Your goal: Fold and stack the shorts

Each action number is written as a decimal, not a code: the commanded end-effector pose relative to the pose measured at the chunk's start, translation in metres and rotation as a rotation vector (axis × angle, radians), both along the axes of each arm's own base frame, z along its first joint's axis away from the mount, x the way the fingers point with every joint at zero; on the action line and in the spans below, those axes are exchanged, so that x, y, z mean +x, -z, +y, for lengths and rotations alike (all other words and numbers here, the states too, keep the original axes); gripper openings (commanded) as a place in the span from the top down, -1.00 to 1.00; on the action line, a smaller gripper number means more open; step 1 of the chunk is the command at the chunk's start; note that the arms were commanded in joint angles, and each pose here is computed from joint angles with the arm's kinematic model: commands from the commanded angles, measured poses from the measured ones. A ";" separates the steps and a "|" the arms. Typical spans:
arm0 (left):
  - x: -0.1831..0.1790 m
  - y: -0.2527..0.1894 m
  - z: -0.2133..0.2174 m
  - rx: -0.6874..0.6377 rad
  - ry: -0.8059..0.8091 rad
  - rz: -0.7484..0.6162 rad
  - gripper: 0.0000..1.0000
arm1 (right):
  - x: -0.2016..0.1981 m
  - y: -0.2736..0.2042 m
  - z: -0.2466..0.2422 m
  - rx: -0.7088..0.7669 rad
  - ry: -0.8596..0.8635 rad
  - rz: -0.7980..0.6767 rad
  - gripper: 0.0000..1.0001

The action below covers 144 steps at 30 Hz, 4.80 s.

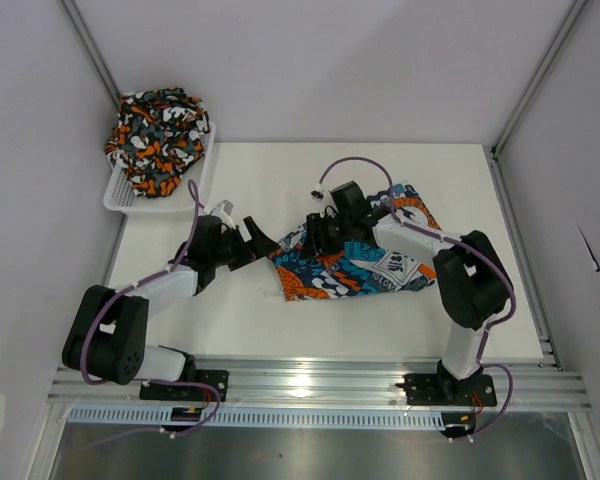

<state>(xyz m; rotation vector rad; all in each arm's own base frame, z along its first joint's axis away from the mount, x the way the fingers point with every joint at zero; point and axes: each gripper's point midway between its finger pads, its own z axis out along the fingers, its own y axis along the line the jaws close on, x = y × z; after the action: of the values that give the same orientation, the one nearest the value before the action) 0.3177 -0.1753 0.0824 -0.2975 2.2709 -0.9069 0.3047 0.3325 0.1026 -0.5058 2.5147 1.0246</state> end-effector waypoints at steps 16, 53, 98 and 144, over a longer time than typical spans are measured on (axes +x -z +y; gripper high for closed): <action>-0.001 0.005 -0.034 -0.064 0.014 0.001 -0.98 | 0.010 0.099 -0.005 -0.172 0.112 0.198 0.53; 0.025 0.046 -0.056 -0.016 0.028 0.061 -0.96 | 0.016 0.085 0.010 -0.026 0.109 0.234 0.55; 0.004 0.045 -0.062 -0.112 0.042 -0.023 -0.15 | 0.027 0.088 0.020 0.128 0.183 0.282 0.68; 0.055 -0.047 0.059 0.354 -0.037 0.331 1.00 | -0.014 0.080 0.013 -0.173 0.373 -0.026 0.90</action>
<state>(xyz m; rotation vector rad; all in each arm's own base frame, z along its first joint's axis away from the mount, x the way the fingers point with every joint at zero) 0.3670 -0.1202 0.0862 -0.3961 2.7309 -0.4480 0.2997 0.3365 0.0319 -0.1018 2.5397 0.7496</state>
